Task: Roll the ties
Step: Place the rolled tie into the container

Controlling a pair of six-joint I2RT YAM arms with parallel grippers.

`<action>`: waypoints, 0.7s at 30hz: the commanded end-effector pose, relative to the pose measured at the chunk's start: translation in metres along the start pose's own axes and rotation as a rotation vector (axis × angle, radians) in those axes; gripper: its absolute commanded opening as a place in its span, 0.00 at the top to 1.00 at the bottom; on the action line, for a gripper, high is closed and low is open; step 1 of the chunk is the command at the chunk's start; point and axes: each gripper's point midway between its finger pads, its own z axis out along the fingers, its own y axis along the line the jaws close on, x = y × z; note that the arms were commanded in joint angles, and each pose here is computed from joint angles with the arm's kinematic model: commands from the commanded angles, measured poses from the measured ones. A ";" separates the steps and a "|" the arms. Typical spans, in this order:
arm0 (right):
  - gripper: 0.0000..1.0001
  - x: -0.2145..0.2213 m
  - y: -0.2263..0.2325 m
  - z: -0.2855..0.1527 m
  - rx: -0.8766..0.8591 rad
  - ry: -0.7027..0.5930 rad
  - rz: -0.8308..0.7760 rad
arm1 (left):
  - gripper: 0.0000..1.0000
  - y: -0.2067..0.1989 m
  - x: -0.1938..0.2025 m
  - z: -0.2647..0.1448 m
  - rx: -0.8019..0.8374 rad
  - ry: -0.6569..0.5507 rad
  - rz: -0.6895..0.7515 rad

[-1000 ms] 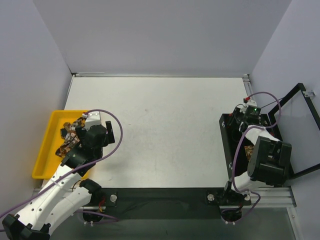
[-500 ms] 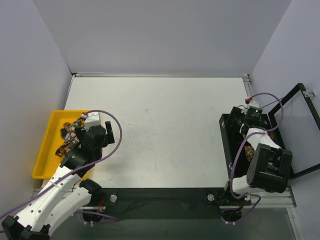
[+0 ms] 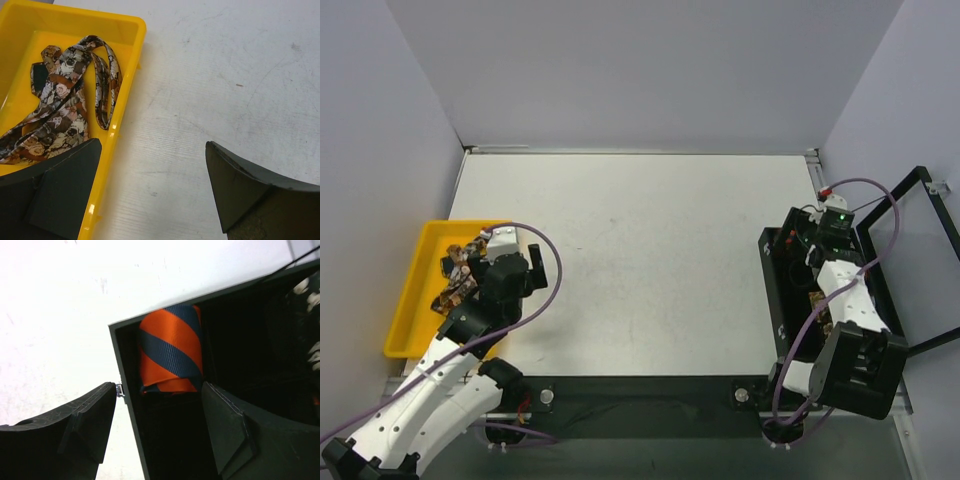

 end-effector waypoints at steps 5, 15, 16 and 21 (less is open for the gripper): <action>0.30 -0.062 0.007 -0.066 0.057 -0.132 0.065 | 0.03 0.004 -0.022 -0.008 -0.001 -0.081 -0.057; 0.06 -0.100 0.016 -0.249 0.127 -0.470 0.085 | 0.03 0.035 -0.085 -0.050 -0.040 -0.238 -0.171; 0.04 -0.096 0.017 -0.260 0.137 -0.500 0.049 | 0.03 0.043 -0.090 -0.055 -0.067 -0.256 -0.184; 0.00 -0.058 0.005 -0.322 0.163 -0.678 0.010 | 0.03 0.069 -0.100 -0.082 -0.067 -0.352 -0.284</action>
